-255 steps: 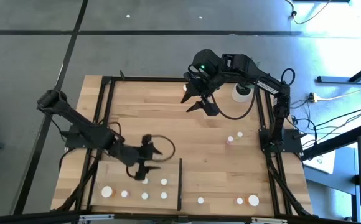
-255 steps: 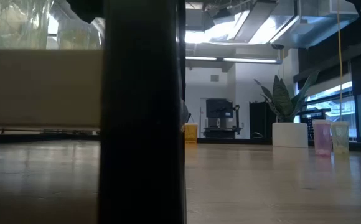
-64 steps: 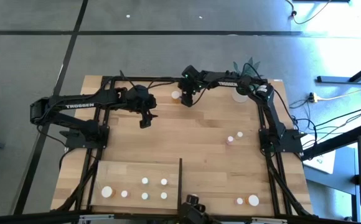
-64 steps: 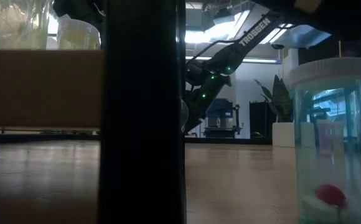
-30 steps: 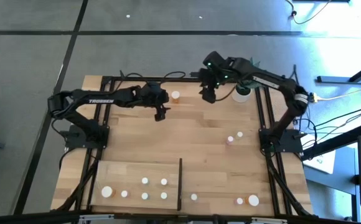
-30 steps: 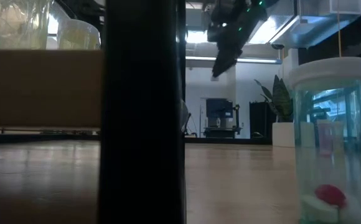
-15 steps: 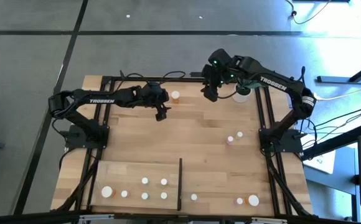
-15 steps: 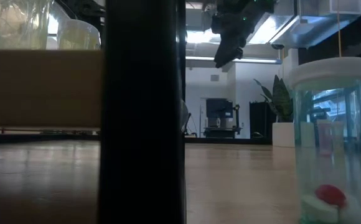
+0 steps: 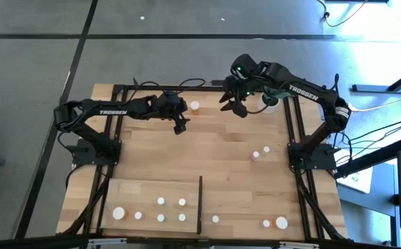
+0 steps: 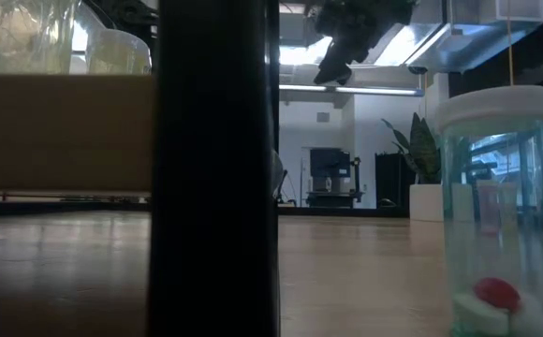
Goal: Pick and place medicine bottles onto shelf by color
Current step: Put the top orange pill bottle on the shelf aligned with the other orange pill bottle
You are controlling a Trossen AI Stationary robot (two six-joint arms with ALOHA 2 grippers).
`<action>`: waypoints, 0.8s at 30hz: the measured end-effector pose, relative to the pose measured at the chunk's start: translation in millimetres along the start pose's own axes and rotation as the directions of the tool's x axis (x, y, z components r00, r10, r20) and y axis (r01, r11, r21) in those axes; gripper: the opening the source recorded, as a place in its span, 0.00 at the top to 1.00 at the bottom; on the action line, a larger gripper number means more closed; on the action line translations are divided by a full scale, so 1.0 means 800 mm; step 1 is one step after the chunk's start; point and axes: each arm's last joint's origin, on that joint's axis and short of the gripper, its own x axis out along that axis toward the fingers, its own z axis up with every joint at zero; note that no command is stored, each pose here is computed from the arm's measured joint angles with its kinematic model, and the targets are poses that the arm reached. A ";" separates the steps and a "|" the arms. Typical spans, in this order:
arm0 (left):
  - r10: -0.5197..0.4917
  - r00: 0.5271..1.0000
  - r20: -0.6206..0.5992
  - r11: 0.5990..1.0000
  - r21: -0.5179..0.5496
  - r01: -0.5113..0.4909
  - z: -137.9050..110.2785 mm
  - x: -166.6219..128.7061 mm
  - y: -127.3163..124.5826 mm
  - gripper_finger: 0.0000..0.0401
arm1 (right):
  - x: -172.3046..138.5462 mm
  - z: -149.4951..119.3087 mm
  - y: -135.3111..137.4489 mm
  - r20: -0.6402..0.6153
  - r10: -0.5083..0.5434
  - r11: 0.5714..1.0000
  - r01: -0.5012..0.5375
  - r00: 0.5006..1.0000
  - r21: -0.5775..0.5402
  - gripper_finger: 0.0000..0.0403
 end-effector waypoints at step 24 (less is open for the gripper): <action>-0.001 1.000 0.001 0.997 -0.081 0.001 0.000 0.000 0.000 0.34 | 0.000 0.000 0.000 0.000 0.000 1.000 0.000 1.000 -0.001 0.51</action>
